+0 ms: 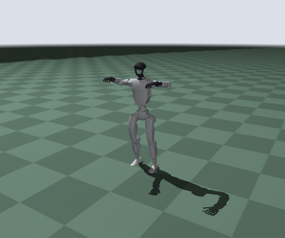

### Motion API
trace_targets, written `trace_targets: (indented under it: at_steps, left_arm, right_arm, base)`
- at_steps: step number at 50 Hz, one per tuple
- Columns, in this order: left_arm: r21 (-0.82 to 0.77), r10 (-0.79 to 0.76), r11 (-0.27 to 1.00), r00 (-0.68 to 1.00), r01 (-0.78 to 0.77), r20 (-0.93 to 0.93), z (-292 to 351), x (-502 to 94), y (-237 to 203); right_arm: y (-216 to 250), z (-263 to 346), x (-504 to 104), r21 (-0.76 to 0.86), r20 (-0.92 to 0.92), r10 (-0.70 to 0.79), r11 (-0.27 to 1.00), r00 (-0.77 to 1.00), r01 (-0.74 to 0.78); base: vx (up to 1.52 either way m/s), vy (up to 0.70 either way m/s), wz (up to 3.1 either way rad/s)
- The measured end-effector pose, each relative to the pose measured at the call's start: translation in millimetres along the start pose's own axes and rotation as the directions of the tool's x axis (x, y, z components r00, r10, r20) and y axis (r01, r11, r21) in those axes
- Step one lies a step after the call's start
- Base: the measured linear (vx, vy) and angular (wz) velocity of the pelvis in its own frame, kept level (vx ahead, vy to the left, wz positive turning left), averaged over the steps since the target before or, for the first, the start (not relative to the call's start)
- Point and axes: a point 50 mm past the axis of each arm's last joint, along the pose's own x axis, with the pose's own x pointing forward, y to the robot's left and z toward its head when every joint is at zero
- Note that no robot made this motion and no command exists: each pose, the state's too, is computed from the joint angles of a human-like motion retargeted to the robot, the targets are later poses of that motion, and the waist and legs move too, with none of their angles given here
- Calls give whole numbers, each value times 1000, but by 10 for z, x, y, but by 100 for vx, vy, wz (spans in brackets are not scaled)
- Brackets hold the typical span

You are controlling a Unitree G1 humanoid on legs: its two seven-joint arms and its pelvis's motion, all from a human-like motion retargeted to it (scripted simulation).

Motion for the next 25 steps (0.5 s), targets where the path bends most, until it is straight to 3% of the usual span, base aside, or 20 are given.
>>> trace_targets:
  at_steps: [25]
  left_arm:
    - [6,-7,1000,1000,7,-31,-24,-104,12]
  right_arm:
    - [43,-17,12,14,-6,-8,1000,1000,8]
  base:
    - [0,0,-1]
